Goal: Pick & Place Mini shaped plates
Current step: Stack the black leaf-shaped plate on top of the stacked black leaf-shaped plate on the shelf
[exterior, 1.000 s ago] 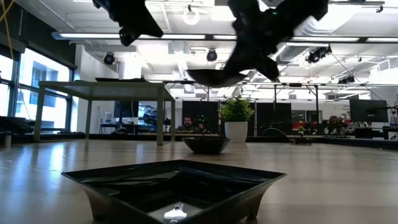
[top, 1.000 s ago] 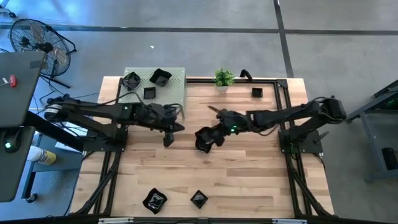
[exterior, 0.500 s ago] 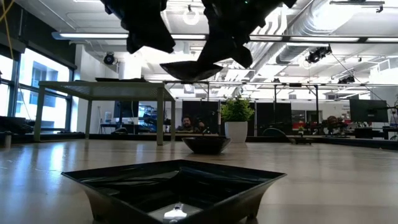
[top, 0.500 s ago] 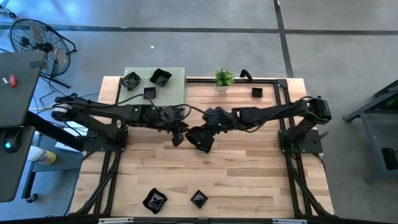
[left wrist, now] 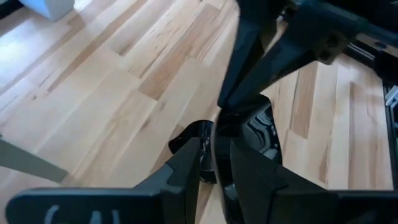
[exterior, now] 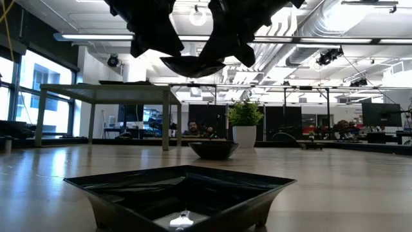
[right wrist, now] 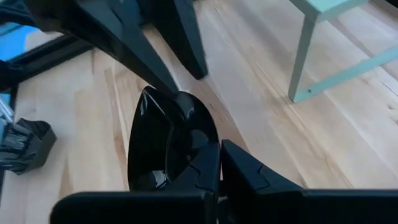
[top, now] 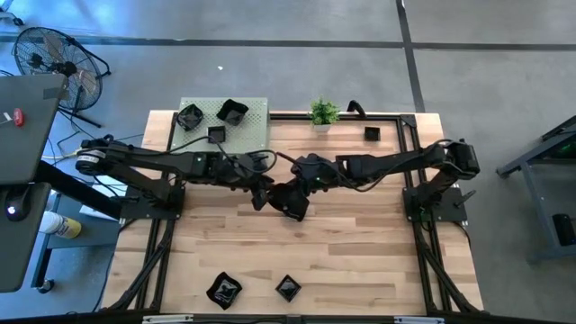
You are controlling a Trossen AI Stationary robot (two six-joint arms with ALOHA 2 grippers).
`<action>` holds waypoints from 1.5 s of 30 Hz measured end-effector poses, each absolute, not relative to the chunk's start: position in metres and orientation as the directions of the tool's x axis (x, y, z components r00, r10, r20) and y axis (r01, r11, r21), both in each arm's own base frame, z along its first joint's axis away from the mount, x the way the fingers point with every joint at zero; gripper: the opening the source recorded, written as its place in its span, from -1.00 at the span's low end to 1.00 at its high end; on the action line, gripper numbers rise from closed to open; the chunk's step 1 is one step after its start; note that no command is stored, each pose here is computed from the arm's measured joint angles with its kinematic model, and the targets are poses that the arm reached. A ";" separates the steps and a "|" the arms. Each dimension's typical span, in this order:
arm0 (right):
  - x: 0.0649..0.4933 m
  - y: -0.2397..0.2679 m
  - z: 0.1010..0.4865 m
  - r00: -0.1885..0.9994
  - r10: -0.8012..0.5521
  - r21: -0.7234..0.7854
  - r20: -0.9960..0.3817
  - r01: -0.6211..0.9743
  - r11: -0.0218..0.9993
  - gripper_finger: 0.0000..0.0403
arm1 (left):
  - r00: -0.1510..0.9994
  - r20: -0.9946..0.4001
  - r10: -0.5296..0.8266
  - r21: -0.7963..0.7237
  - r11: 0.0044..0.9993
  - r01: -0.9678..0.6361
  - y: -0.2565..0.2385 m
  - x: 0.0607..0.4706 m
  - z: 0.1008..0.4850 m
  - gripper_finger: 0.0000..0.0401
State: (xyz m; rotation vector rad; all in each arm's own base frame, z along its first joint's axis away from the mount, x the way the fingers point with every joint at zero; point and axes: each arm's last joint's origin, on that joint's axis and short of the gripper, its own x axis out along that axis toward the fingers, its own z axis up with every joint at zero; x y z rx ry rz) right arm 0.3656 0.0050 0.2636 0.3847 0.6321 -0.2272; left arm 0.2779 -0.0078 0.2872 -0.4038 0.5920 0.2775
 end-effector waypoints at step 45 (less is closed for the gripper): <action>0.313 -0.004 0.338 0.844 -0.308 0.188 -0.438 0.421 0.887 -0.34 | 0.713 -0.386 0.585 -0.589 0.438 -0.679 0.062 0.160 0.359 -1.00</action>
